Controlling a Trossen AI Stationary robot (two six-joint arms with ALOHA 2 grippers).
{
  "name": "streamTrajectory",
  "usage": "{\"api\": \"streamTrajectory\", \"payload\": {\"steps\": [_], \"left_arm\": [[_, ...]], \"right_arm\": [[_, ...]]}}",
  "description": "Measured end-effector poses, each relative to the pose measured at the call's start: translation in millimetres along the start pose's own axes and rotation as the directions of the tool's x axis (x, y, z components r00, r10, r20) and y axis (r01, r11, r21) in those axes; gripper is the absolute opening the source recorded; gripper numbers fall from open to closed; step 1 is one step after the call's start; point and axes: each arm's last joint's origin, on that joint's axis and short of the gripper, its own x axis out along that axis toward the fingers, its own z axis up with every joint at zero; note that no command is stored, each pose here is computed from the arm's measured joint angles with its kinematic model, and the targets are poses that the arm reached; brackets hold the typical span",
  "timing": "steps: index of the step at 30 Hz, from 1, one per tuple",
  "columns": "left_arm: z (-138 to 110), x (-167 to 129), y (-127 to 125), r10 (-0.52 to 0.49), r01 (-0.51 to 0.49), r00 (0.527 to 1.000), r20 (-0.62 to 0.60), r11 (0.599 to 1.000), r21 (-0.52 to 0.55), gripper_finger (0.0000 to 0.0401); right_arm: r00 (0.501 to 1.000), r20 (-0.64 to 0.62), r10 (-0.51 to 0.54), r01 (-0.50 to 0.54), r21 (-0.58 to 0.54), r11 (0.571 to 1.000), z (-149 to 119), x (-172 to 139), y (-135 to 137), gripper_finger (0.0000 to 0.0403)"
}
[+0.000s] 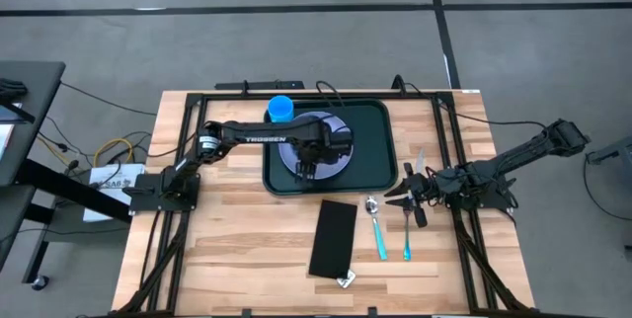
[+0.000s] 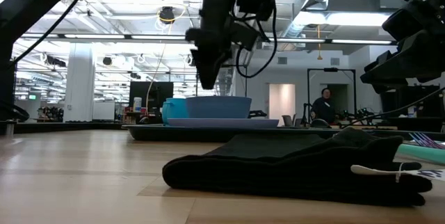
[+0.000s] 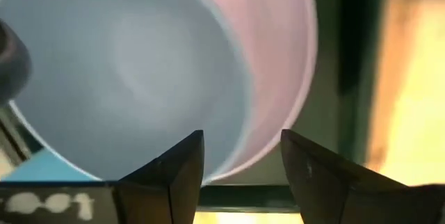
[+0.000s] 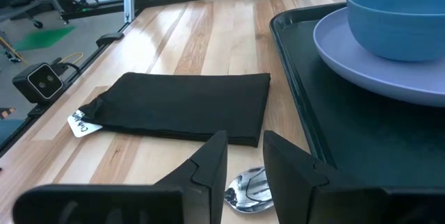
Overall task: Set up tray
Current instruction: Put the black table napkin to the right of the purple plate on the black serving tray
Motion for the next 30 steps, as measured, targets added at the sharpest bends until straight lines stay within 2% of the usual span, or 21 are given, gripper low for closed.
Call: {"api": "streamTrajectory", "payload": {"steps": [4,6,10,13,16,21,24,26,30], "left_arm": [[-3,-20,-9,-0.133,0.134,0.989,0.057,0.991,-0.017,0.0181],[-6,-34,-19,-0.168,0.171,0.981,0.101,0.985,-0.024,0.0181],[-16,-70,-49,-0.152,0.158,0.97,0.192,0.987,-0.016,0.0181],[-22,-100,-81,-0.131,0.138,0.939,0.316,0.99,0.002,0.0181],[-27,-127,-121,-0.097,0.086,0.875,0.475,0.995,0.046,0.0181],[-36,-150,-192,0.01,-0.082,0.724,0.69,0.994,0.071,0.0181],[-44,-142,-230,0.092,-0.19,0.676,0.731,0.98,0.052,0.0181],[-49,-131,-249,0.142,-0.25,0.663,0.735,0.968,0.038,0.0181],[-59,-97,-268,0.264,-0.347,0.638,0.724,0.937,-0.037,0.0181]], "right_arm": [[1.0,0.0,0.0,0.0,0.0,1.0,0,0,0,0.0087],[1.0,0.001,0.0,0.0,0.0,1.0,0,0,0,0.0087],[1.0,0.001,0.0,0.0,0.0,1.0,0,0,0,0.0087],[1.0,0.0,0.0,0.0,0.0,1.0,0,0,0,0.0087],[1.0,0.0,0.0,0.0,0.0,1.0,0,0,0,0.0087],[1.0,0.0,0.0,0.0,0.0,1.0,0,0,0,0.0087],[1.0,0.0,0.0,0.0,0.0,1.0,0,0,0,0.0087],[1.0,0.001,0.0,0.0,0.0,1.0,0,0,0,0.0087],[1.0,0.005,0.001,-0.001,0.001,1.0,0,0,0,0.0087]]}}
